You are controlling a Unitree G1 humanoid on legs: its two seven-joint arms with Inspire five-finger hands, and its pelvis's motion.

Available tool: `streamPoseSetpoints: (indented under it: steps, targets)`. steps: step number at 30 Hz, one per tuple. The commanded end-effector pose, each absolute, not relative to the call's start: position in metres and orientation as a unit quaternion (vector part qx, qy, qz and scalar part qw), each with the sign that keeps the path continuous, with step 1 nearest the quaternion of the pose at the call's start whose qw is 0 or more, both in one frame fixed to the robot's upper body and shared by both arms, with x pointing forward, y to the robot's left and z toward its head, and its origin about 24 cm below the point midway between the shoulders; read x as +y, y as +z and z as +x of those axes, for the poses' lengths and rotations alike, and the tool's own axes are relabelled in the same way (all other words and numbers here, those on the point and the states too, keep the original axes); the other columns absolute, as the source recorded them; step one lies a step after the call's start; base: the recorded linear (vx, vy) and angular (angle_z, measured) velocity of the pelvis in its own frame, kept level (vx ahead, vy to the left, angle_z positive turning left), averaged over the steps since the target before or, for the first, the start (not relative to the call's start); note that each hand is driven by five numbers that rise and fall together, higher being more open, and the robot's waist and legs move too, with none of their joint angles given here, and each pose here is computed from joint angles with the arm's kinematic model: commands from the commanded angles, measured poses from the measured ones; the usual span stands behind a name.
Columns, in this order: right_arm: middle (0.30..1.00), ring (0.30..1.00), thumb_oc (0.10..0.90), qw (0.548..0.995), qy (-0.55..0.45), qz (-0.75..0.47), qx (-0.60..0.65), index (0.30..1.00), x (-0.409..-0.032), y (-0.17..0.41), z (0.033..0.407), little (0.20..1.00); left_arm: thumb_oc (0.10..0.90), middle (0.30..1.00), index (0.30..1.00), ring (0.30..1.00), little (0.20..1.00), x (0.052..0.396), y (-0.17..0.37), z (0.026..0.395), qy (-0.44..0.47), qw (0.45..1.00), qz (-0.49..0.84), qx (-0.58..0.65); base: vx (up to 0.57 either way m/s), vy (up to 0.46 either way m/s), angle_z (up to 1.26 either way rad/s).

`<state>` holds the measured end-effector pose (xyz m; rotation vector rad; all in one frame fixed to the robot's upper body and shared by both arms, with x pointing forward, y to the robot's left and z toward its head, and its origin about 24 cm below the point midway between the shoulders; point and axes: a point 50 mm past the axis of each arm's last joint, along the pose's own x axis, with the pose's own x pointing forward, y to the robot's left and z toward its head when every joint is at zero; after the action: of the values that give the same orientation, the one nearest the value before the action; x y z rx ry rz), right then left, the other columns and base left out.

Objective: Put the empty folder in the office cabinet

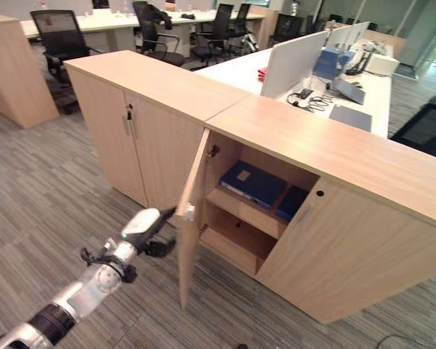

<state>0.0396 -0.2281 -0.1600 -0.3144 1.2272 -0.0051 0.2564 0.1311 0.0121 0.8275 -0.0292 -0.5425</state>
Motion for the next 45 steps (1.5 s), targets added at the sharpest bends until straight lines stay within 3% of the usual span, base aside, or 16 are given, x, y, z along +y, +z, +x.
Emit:
streamPoseSetpoints:
  steps: [1, 4, 10, 15, 20, 27, 34, 45]
  targets:
    - [0.900, 0.900, 0.800, 0.807, 0.008, -0.179, 0.562, 0.900, -0.239, -0.156, 0.053, 0.900, 0.800, 0.900, 0.900, 0.900, 0.900, 0.082, 0.109, 0.278, -0.280, 0.881, 0.295, -0.241, -0.06, -0.070, -0.10]
    - [0.900, 0.900, 0.800, 0.806, 0.020, -0.182, 0.563, 0.900, -0.237, -0.157, 0.053, 0.900, 0.800, 0.900, 0.900, 0.900, 0.900, 0.072, 0.121, 0.274, -0.305, 0.855, 0.312, -0.280, -0.06, -0.069, -0.16]
    - [0.900, 0.900, 0.800, 0.812, 0.017, -0.189, 0.551, 0.900, -0.237, -0.156, 0.064, 0.900, 0.800, 0.900, 0.900, 0.900, 0.900, 0.072, 0.119, 0.278, -0.299, 0.859, 0.315, -0.271, -0.04, -0.085, -0.24]
    - [0.900, 0.900, 0.800, 0.812, 0.008, -0.190, 0.551, 0.900, -0.240, -0.156, 0.068, 0.900, 0.800, 0.900, 0.900, 0.900, 0.900, 0.087, 0.103, 0.284, -0.275, 0.878, 0.321, -0.226, 0.02, -0.136, -0.13]
    - [0.900, 0.900, 0.800, 0.813, -0.022, -0.191, 0.550, 0.900, -0.253, -0.152, 0.076, 0.900, 0.800, 0.900, 0.900, 0.900, 0.900, 0.123, 0.086, 0.282, -0.217, 0.907, 0.319, -0.166, -0.01, -0.109, -0.13]
    - [0.900, 0.900, 0.800, 0.777, -0.036, -0.183, 0.601, 0.900, -0.257, -0.160, 0.043, 0.900, 0.800, 0.900, 0.900, 0.900, 0.900, 0.154, 0.068, 0.276, -0.174, 0.921, 0.334, -0.103, -0.02, -0.399, 0.14]
    - [0.900, 0.900, 0.800, 0.805, -0.183, -0.112, 0.554, 0.900, -0.285, -0.147, 0.060, 0.900, 0.800, 0.900, 0.900, 0.900, 0.900, 0.168, 0.048, 0.265, -0.137, 0.944, 0.296, -0.054, -0.04, -0.293, 0.16]
    - [0.900, 0.900, 0.800, 0.800, -0.096, -0.175, 0.566, 0.900, -0.270, -0.152, 0.074, 0.900, 0.800, 0.900, 0.900, 0.900, 0.900, 0.170, 0.050, 0.266, -0.121, 0.938, 0.319, -0.067, 0.01, -0.028, -0.37]
